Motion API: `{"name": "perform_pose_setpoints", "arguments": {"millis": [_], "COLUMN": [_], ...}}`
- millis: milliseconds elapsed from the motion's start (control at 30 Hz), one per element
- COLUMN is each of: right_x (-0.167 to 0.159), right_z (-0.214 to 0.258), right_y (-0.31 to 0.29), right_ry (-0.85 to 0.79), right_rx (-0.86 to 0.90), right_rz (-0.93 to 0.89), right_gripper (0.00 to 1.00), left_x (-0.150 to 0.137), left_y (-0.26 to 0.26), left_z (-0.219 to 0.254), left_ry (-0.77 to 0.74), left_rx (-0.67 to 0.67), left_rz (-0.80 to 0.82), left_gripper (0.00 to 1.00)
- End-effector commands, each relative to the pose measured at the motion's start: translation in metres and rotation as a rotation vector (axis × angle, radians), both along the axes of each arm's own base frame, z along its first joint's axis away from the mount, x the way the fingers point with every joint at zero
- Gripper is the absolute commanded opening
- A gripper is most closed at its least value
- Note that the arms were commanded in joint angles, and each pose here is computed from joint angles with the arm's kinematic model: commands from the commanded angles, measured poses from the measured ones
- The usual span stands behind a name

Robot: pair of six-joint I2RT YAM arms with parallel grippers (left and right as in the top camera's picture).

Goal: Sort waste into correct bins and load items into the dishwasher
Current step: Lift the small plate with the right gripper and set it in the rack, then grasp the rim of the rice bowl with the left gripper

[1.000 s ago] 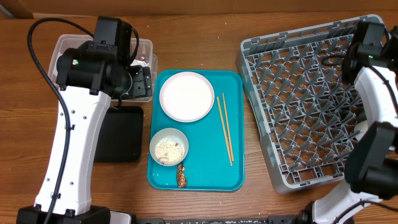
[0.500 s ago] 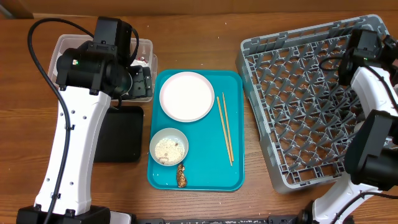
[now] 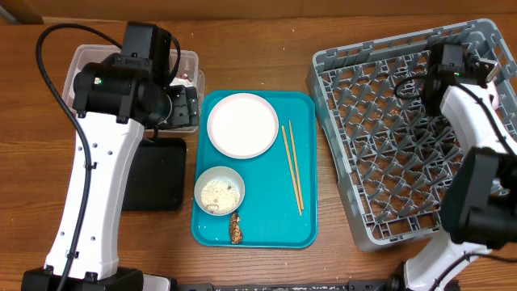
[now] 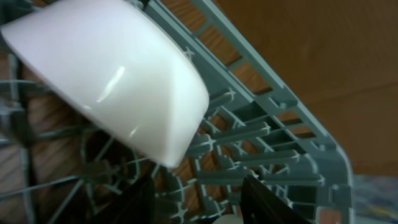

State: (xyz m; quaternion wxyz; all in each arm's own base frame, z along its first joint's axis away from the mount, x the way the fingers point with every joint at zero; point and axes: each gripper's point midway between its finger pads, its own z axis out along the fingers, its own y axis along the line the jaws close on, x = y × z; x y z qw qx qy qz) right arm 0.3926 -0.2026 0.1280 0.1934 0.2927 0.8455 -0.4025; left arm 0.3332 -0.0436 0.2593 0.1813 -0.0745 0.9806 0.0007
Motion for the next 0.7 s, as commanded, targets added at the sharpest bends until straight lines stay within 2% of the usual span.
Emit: {"name": "perform_pose_setpoints", "arguments": {"millis": [0,33,133,333,467,667], "right_x": [0.005,0.005,0.007,-0.011,-0.035,-0.073], "right_z": [0.061,0.073,0.096,0.115,0.11,0.092], "right_y": [0.023,0.032,0.07,0.179,0.24,0.291], "right_ry": [-0.201,-0.236,-0.322,-0.359,-0.243,-0.021], "right_rx": [0.148,0.188,0.359,0.851,1.077,1.117], "right_rz": [0.074,0.104,0.231,0.519,0.683,0.797], "right_gripper": [0.59,0.66,0.78,0.81,0.83,0.88], "left_x": [0.0,0.0,0.0,-0.001,-0.004,-0.015], "left_y": [0.0,0.0,0.0,0.0,-0.001,-0.001], "left_z": [0.004,0.004,0.004,0.004,0.003,-0.001], "left_ry": [-0.013,-0.013,-0.013,-0.008,0.005,0.054], "left_rx": [-0.008,-0.008,-0.008,-0.007,-0.016,-0.021], "left_rz": [0.001,0.001,0.001,0.002,-0.002,-0.003], "left_gripper": [0.9,0.91,0.96,0.98,0.98,0.96]}}
